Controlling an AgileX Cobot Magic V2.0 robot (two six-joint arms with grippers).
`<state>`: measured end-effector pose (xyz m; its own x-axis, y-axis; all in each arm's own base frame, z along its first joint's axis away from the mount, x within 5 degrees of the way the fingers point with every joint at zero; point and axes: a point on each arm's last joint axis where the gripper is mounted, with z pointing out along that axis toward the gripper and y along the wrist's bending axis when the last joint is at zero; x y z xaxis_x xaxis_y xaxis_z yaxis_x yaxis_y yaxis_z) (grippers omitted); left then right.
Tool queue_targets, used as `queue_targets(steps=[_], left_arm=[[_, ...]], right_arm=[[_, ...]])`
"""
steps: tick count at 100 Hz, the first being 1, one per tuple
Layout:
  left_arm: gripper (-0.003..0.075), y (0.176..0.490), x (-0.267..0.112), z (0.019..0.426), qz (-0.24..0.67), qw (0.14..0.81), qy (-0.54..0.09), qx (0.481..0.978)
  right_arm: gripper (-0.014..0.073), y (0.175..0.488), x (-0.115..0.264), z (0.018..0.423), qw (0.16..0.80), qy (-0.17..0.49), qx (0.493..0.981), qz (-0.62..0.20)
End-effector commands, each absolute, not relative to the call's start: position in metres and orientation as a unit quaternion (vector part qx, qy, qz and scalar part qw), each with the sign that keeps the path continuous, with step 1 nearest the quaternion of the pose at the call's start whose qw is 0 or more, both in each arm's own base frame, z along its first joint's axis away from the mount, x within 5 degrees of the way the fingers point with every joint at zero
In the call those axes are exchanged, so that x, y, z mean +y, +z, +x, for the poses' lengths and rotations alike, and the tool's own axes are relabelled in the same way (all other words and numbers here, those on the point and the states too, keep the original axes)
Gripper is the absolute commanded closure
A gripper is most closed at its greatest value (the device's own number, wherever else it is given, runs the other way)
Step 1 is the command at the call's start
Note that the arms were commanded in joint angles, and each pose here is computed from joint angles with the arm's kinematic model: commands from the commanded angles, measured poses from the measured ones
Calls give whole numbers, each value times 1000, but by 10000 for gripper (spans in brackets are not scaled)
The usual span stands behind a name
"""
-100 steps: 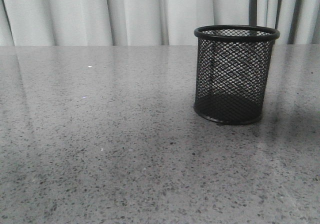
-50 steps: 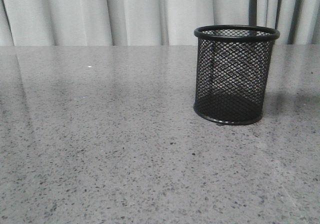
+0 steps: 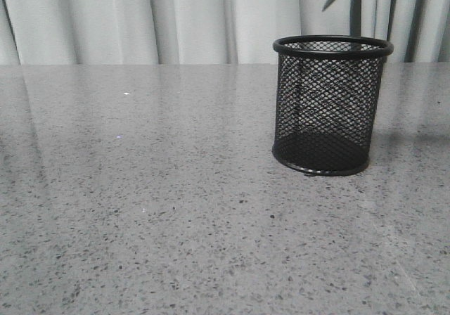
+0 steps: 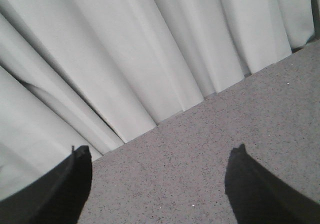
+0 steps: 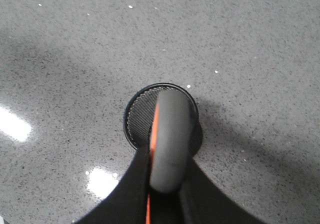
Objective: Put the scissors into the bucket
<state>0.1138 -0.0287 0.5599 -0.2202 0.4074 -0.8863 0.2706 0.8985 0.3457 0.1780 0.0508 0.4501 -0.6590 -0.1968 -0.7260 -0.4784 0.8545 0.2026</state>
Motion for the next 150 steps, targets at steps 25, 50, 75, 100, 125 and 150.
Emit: queue_targets(steps=[25, 50, 75, 100, 125, 150], left_arm=[[209, 570, -28, 112, 206, 619, 52, 756], [209, 570, -28, 112, 206, 619, 52, 756], [209, 570, -28, 112, 206, 619, 52, 756], [209, 570, -28, 112, 206, 619, 52, 756], [209, 570, -28, 112, 206, 619, 52, 756], [209, 570, -28, 112, 206, 619, 52, 756]], right_arm=[[643, 448, 59, 188, 338, 206, 895, -207], [643, 430, 68, 212, 296, 193, 909, -221], [643, 413, 71, 234, 262, 198, 920, -214], [643, 402, 75, 247, 244, 204, 924, -211], [554, 398, 75, 251, 235, 206, 927, -210], [295, 401, 75, 249, 238, 205, 925, -212]])
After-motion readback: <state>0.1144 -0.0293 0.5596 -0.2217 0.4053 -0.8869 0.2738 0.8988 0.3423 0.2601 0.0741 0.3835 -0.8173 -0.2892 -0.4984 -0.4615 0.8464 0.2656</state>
